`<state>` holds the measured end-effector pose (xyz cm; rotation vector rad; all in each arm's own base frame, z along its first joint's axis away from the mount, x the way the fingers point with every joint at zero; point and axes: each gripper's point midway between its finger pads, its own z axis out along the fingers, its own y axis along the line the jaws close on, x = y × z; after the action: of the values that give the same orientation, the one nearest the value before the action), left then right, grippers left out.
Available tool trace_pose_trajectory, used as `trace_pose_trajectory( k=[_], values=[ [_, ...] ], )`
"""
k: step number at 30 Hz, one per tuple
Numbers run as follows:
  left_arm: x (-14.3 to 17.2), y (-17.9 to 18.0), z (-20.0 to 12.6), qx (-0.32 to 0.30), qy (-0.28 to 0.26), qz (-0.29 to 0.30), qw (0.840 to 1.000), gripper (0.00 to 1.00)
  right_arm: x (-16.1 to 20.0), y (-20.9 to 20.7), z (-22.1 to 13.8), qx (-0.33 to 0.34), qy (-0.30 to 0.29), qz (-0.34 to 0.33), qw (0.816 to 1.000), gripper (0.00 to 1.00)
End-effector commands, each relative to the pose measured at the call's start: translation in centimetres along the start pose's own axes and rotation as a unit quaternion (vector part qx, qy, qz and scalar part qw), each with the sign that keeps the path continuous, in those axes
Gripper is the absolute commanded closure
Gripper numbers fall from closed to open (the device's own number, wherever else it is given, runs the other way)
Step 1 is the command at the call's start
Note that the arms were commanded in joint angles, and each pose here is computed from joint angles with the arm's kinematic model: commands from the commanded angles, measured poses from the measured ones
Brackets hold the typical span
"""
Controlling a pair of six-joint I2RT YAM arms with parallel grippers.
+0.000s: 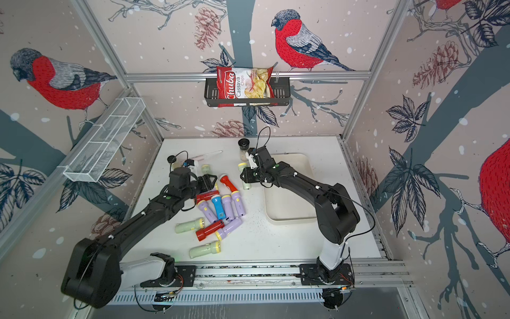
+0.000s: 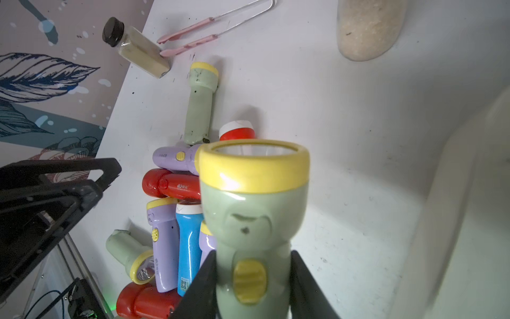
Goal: Put the flashlights into the storage boxes
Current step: Pick up the flashlight from the center of the board, then place the flashlight at the storage box.
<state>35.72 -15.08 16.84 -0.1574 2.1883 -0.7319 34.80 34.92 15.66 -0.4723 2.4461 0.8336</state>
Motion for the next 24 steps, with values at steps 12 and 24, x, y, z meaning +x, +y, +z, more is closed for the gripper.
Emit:
trace_pose_trajectory(
  k=[12,24],
  values=[
    [2.9,-5.4,2.6,0.071,0.031,0.055,0.995,0.4,-2.6,-6.3,-9.0,-0.011,-0.059,0.039,0.997,0.69],
    [4.4,-5.0,5.5,0.06,0.067,0.063,0.994,0.39,2.0,-15.0,-4.5,0.033,0.016,0.116,0.993,0.69]
  ],
)
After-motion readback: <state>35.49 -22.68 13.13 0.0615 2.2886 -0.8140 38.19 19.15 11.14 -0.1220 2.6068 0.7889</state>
